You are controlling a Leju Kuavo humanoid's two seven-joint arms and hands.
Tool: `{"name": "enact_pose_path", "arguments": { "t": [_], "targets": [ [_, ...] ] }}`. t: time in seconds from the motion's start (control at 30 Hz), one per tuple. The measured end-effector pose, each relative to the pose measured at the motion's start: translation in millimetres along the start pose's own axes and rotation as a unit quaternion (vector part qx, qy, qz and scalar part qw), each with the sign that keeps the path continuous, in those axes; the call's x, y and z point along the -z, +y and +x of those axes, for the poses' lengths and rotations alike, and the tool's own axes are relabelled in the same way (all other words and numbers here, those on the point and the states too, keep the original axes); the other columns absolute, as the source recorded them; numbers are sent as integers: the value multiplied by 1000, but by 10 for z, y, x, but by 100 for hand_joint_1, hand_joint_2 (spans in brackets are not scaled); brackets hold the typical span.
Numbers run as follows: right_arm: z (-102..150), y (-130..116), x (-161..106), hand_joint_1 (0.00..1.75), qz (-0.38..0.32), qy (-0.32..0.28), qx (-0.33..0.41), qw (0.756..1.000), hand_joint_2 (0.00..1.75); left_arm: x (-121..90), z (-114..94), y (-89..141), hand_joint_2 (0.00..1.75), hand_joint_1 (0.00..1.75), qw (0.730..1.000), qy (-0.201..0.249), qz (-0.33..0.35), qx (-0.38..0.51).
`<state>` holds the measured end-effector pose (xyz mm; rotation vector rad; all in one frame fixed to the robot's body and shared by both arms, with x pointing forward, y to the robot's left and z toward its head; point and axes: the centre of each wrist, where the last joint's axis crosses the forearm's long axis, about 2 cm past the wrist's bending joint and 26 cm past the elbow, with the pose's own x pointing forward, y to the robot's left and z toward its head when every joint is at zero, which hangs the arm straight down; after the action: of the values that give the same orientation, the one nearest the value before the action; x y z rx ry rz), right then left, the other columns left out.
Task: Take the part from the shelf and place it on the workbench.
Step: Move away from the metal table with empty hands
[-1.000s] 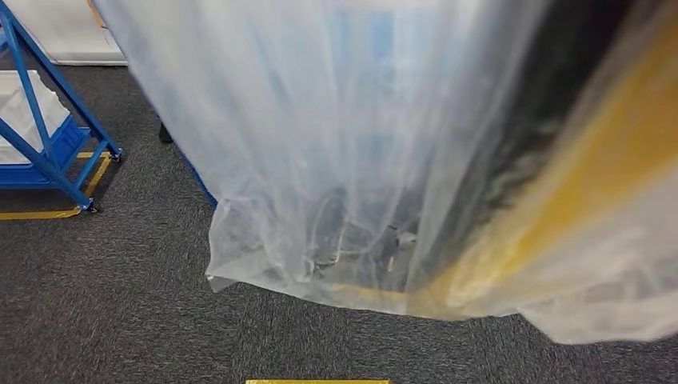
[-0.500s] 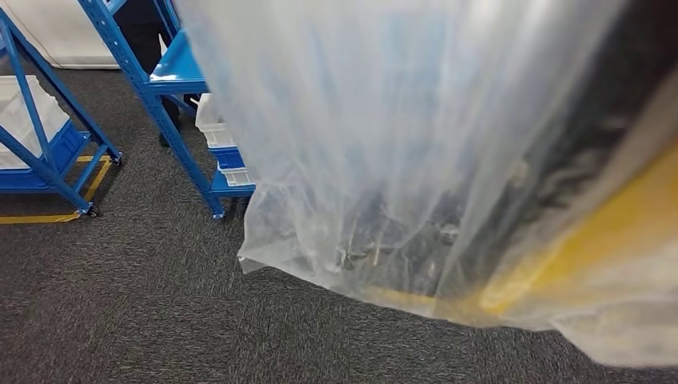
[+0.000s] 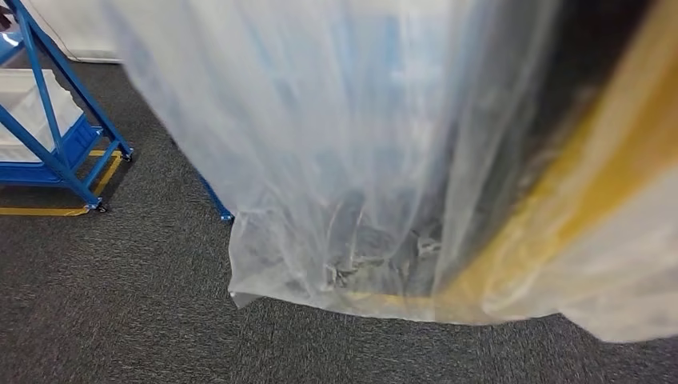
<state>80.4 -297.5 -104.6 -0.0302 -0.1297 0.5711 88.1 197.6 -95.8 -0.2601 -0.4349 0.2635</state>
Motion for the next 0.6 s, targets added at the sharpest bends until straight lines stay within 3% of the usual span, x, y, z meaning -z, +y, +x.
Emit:
{"name": "enact_pose_path", "arguments": {
  "t": [0.53, 0.6],
  "targets": [
    [40, 54, 1, 0, 22, 31, -21, 999, 0, 16, 63, -6, 0, 0, 1000, -2, -2, 3],
    [51, 52, 0, 0, 24, 33, -21, 999, 87, 17, 67, -6, 0, 0, 1000, -2, -2, 4]
  ]
}}
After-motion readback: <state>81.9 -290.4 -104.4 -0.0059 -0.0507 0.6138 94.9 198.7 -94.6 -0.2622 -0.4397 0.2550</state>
